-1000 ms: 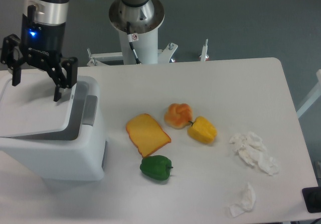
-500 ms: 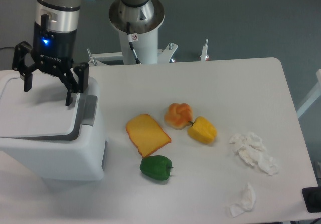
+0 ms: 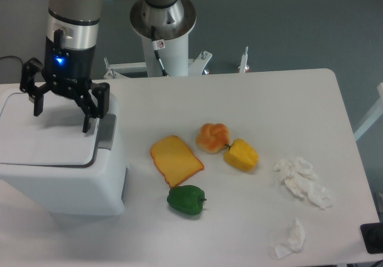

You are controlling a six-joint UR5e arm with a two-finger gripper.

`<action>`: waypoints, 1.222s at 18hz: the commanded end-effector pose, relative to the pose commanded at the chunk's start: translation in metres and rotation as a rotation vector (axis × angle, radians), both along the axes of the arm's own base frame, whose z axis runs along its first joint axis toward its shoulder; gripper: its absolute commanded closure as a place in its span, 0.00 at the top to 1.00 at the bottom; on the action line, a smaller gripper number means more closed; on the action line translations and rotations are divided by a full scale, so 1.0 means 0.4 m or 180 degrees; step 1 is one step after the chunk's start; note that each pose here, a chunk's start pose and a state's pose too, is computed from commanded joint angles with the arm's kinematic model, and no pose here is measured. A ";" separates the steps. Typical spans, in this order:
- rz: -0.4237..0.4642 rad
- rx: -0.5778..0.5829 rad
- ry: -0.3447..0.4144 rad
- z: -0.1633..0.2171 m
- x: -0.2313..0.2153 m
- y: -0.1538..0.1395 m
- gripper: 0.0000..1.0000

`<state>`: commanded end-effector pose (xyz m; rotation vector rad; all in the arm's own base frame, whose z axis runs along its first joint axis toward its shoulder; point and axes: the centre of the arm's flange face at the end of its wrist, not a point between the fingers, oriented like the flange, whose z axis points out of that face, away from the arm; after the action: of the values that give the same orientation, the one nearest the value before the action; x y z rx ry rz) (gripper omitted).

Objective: Close the trash can
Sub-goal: 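Push the raised white lid down over the trash can opening, then press the lid down flat onto the trash can rim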

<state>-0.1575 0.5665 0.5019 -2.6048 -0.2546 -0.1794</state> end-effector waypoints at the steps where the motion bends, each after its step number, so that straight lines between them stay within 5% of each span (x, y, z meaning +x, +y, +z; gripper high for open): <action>1: 0.0005 -0.0004 -0.0003 -0.002 -0.004 0.002 1.00; 22: 0.0014 -0.0015 0.0005 -0.010 -0.023 -0.008 1.00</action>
<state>-0.1666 0.5633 0.4980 -2.6087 -0.2604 -0.1753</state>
